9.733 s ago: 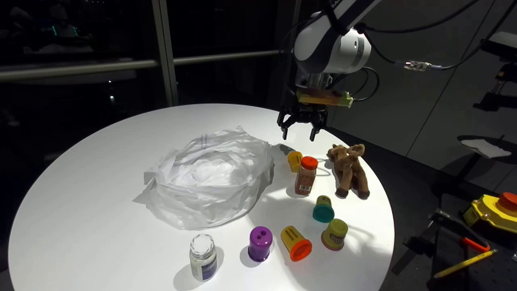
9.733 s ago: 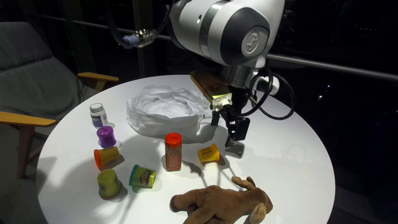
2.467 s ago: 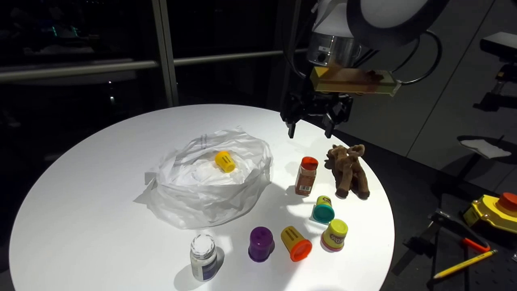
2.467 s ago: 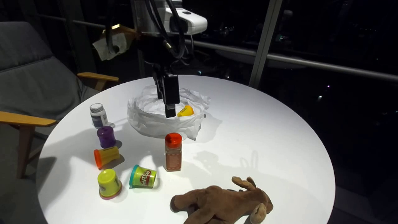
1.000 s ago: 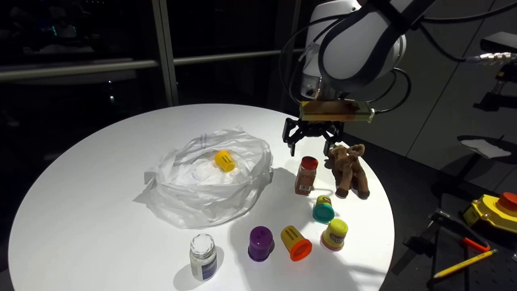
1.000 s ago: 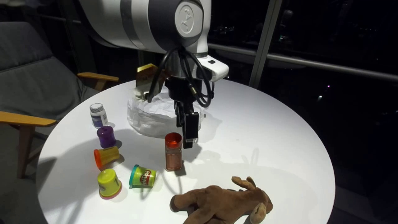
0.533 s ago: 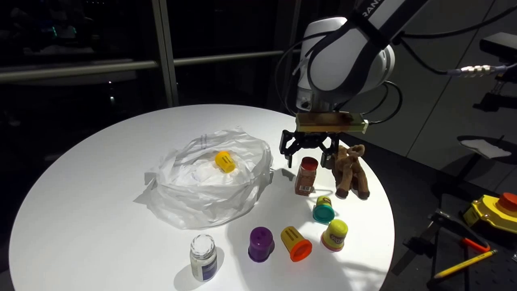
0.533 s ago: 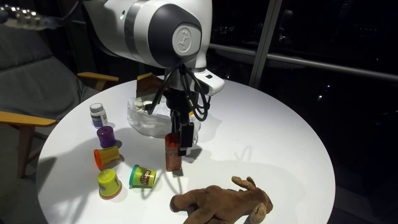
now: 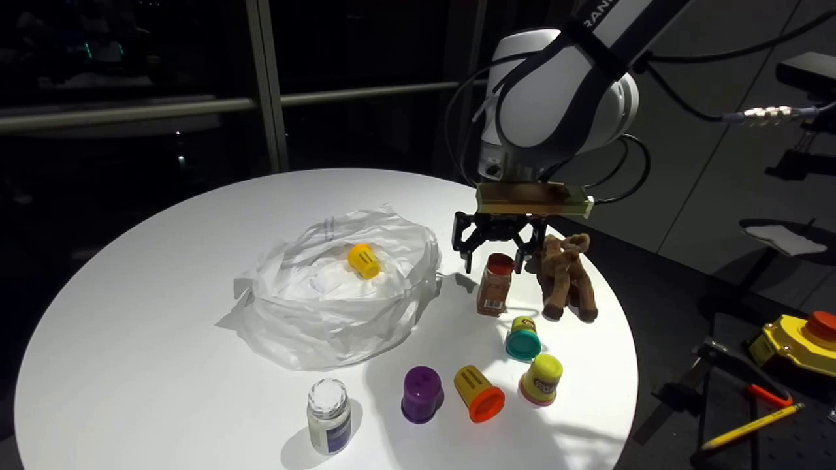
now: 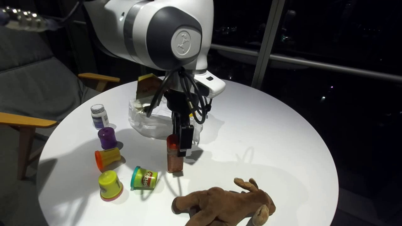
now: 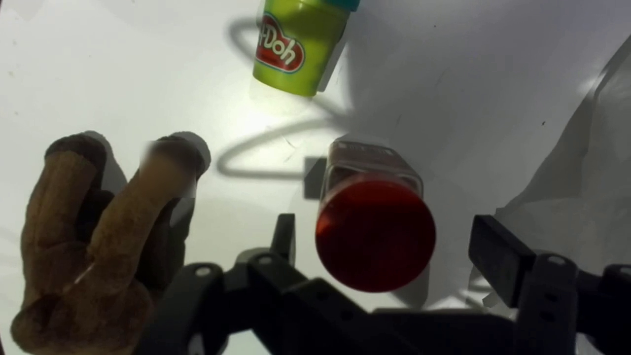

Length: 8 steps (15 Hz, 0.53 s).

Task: Pick up all the objects from the table and put them on the plastic

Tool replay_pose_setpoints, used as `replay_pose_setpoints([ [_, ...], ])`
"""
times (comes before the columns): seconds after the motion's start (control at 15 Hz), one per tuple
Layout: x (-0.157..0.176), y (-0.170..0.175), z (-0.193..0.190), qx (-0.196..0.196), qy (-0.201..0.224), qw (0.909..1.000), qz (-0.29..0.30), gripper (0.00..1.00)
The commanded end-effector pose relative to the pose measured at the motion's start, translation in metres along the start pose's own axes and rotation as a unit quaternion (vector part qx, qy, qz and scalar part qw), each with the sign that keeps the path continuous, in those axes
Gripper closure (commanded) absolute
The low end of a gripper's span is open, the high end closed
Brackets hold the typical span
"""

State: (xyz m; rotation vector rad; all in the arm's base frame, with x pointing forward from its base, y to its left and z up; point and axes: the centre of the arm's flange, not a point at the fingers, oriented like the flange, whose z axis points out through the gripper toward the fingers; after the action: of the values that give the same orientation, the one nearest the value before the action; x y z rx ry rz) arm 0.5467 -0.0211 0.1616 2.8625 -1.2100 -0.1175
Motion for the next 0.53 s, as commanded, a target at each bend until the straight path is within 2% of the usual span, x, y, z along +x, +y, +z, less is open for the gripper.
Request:
replay_pose_setpoints([
  [0.0,-0.006,-0.002,-0.006,0.020,0.005,0.9998,-0.001,0.41],
  [0.27,-0.011,0.002,-0.011,0.024,0.008,0.9996,0.009,0.72],
  [0.33,-0.012,0.004,-0.018,0.029,0.015,0.9994,0.011,0.76],
  [0.47,-0.014,0.008,-0.030,0.034,0.028,0.9989,0.016,0.76],
])
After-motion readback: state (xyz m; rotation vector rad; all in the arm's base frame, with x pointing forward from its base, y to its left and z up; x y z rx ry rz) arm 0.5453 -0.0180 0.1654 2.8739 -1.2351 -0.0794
